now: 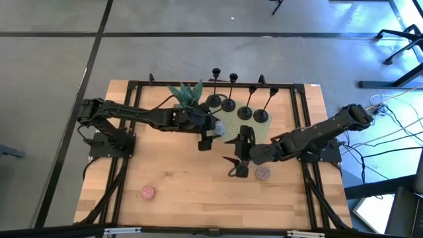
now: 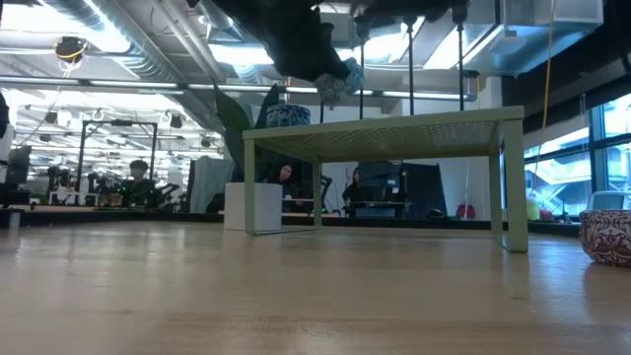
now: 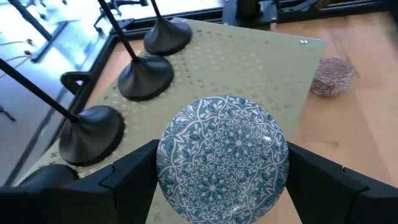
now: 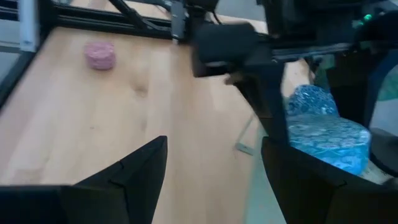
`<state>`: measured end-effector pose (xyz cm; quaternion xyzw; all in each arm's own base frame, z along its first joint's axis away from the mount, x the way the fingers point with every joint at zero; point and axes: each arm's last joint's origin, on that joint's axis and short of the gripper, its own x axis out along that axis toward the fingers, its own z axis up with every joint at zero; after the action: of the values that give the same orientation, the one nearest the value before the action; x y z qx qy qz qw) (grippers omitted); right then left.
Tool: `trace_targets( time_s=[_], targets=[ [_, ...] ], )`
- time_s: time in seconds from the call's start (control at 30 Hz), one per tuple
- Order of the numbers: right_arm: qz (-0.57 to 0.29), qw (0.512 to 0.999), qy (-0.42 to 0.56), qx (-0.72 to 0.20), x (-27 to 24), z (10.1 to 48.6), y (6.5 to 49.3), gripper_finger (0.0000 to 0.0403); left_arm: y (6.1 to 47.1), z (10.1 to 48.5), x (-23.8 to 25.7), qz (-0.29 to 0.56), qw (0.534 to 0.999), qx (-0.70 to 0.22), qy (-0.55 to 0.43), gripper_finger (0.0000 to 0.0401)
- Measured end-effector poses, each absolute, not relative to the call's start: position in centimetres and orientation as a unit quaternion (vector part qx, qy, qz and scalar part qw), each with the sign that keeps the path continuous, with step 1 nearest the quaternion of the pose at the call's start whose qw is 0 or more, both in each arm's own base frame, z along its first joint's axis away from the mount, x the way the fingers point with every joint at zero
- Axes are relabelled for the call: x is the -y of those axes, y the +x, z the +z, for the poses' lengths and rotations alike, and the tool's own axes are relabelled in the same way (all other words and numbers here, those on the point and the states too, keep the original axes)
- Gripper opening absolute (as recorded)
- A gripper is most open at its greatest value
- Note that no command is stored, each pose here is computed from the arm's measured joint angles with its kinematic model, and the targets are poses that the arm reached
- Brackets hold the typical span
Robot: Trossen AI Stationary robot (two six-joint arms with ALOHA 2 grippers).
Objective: Stock candles and holders on shelf
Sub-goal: Align the light blue scented candle with the other scented candle on the shelf
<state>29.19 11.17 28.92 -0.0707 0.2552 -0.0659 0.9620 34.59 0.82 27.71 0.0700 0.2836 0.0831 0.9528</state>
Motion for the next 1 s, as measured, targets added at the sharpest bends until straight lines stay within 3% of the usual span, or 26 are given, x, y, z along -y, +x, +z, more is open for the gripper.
trace_targets(
  time_s=[0.37, 0.73, 1.0],
  targets=[
    [-0.107, 0.964, -0.057, -0.236, -9.5, 28.6, 30.7, 0.0252, 34.4, 27.4, -1.8, 0.054, 0.951, -0.299, 0.060, 0.0300],
    [-0.110, 0.970, -0.044, -0.214, -9.3, 29.0, 31.0, 0.0089, 34.4, 27.4, -2.2, 0.050, 0.950, -0.299, 0.067, 0.0300],
    [-0.172, 0.960, -0.003, -0.221, -6.6, 28.2, 32.2, 0.0044, 34.4, 27.4, -2.2, 0.044, 0.949, -0.301, 0.082, 0.0300]
  ],
)
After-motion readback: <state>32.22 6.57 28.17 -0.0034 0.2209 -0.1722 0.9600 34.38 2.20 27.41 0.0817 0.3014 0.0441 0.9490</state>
